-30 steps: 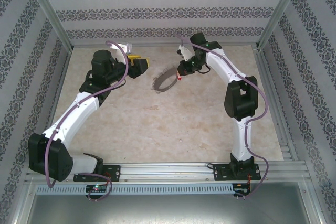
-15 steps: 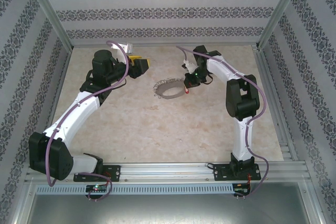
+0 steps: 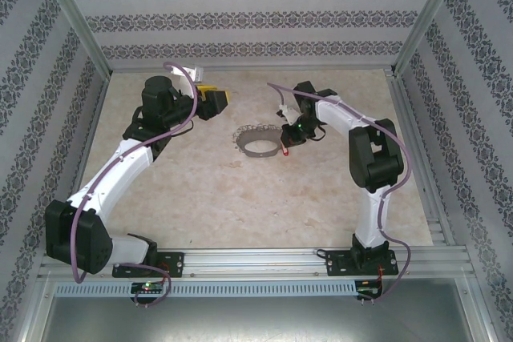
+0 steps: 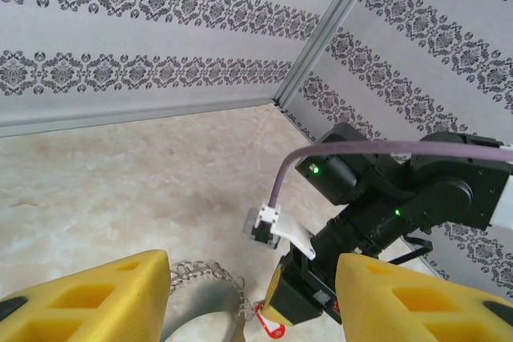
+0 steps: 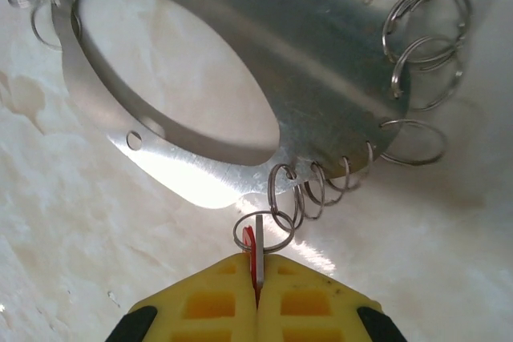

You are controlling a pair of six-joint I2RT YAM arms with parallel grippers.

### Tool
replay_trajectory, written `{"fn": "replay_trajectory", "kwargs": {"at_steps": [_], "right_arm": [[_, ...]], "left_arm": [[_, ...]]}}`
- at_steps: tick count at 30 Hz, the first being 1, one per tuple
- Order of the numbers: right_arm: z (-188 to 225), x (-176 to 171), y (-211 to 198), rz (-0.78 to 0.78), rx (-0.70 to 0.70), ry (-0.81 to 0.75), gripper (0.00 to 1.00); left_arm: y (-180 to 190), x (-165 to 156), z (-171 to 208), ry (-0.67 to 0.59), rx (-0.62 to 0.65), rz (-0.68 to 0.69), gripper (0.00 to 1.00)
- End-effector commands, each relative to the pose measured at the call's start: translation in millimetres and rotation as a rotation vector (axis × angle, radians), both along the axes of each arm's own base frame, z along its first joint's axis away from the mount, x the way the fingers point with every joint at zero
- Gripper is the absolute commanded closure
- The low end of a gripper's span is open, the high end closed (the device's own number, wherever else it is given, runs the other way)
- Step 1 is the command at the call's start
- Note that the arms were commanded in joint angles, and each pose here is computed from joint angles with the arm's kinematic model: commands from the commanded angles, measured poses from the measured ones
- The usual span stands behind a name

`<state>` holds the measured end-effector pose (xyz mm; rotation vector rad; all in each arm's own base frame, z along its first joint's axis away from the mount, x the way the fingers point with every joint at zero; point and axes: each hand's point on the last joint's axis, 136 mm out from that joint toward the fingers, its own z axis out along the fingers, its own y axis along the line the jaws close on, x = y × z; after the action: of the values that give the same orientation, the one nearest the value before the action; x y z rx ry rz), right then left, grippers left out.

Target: Put the keys on the keyring

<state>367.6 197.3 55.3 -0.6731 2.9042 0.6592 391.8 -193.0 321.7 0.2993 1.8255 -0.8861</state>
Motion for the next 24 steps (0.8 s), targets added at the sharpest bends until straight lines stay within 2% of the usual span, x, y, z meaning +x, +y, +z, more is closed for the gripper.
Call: {"fn": "replay_trajectory", "kwargs": {"at_steps": [1, 7, 10, 11, 15, 18, 22, 24], "right_arm": [[0.5, -13.3, 6.7, 0.010, 0.006, 0.011, 1.00], [-14.4, -51.6, 14.3, 0.054, -0.024, 0.092, 0.98], [-12.3, -72.4, 14.7, 0.089, -0.071, 0.102, 0.71], [-8.1, -75.2, 13.8, 0.083, -0.073, 0.092, 0.66], [31.7, -67.4, 5.5, -0.005, -0.017, -0.014, 0.39], [64.2, -59.1, 0.2, -0.051, 0.033, -0.089, 0.30], [105.4, -50.0, -2.5, -0.087, 0.088, -0.191, 0.20], [120.5, -45.0, -6.9, -0.113, 0.091, -0.236, 0.15]], "left_arm": [[-1.6, 3.5, 3.8, -0.015, -0.025, -0.011, 0.43], [-2.4, 5.1, 4.6, -0.011, -0.026, -0.013, 0.42], [-2.9, 6.3, 7.3, -0.014, -0.024, -0.014, 0.42], [-3.4, 6.8, 7.5, -0.014, -0.023, -0.016, 0.42], [-3.6, 7.2, 8.5, -0.014, -0.018, -0.018, 0.38], [-4.0, 6.2, 11.8, -0.022, -0.016, -0.022, 0.35], [-2.6, 5.5, 15.2, -0.032, -0.010, -0.017, 0.22], [-1.3, 5.4, 18.1, -0.038, -0.004, -0.009, 0.01]]}}
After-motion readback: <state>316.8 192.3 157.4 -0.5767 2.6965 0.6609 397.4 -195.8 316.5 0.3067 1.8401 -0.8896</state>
